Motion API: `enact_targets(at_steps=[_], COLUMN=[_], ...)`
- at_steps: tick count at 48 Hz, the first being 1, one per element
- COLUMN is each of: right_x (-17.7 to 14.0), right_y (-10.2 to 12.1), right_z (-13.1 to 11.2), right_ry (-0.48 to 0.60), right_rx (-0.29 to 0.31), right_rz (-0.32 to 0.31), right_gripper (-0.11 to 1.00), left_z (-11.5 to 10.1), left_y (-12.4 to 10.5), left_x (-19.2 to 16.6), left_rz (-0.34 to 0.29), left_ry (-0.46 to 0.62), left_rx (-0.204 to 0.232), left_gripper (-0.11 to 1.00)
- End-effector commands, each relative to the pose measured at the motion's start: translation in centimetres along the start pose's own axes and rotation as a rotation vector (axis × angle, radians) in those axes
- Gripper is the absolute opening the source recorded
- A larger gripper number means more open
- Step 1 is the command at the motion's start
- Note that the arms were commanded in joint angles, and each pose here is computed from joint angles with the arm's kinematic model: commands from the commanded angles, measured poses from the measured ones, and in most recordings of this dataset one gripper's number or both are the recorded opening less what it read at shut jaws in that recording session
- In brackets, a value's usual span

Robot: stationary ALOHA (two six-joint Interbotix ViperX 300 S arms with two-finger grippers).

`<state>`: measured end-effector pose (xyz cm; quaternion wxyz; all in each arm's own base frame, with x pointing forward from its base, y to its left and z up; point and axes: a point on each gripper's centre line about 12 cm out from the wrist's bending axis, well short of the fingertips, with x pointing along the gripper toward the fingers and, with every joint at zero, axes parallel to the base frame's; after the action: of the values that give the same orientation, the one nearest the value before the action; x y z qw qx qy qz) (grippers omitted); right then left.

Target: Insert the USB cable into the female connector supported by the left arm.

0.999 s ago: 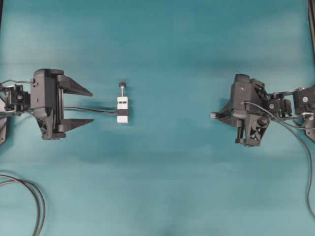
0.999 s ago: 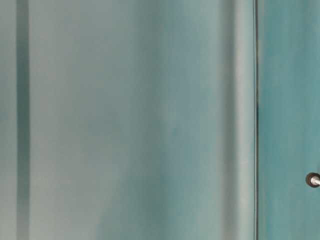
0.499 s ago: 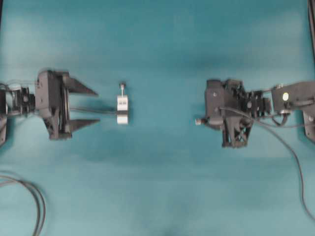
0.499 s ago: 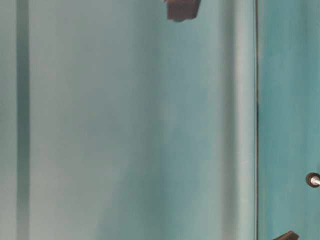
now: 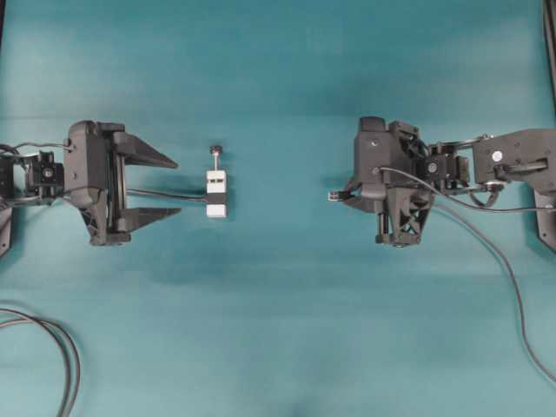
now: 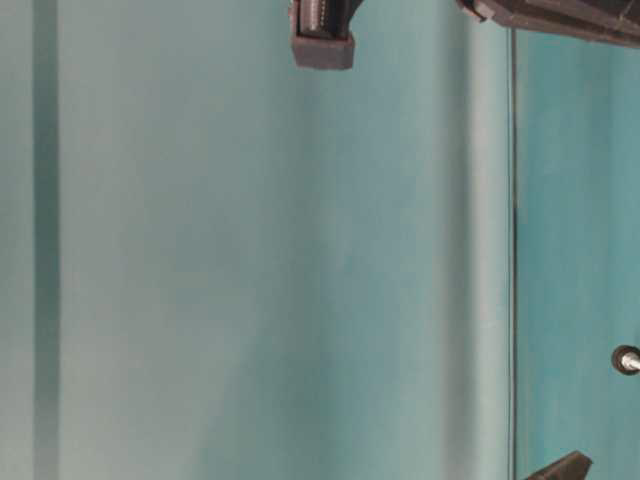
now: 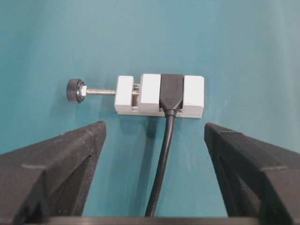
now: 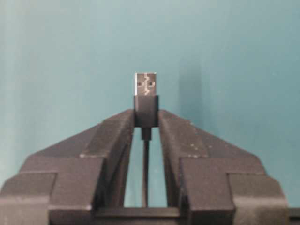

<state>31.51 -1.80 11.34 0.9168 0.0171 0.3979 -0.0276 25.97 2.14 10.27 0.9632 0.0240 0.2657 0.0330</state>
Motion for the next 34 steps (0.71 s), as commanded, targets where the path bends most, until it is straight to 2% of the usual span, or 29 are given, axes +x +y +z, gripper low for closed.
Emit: enact_targets(at_steps=[1, 17, 34], right_x=[0.1, 2.1, 3.3], right_y=[0.0, 0.0, 0.0], right_z=[1.6, 3.5, 4.9], right_ry=[-0.043, -0.038, -0.049], right_rx=[-0.005, -0.007, -0.013], right_rz=[0.000, -0.001, -0.002], right_gripper=[0.21, 0.21, 0.21], left_z=[0.5, 0.2, -0.5], left_y=[0.1, -0.2, -0.4], left_x=[0.2, 0.8, 1.3], left_rz=[0.003, -0.005, -0.010], left_ry=[-0.020, -0.003, 0.030], left_rx=[-0.015, -0.042, -0.031], left_gripper=[0.92, 0.92, 0.92])
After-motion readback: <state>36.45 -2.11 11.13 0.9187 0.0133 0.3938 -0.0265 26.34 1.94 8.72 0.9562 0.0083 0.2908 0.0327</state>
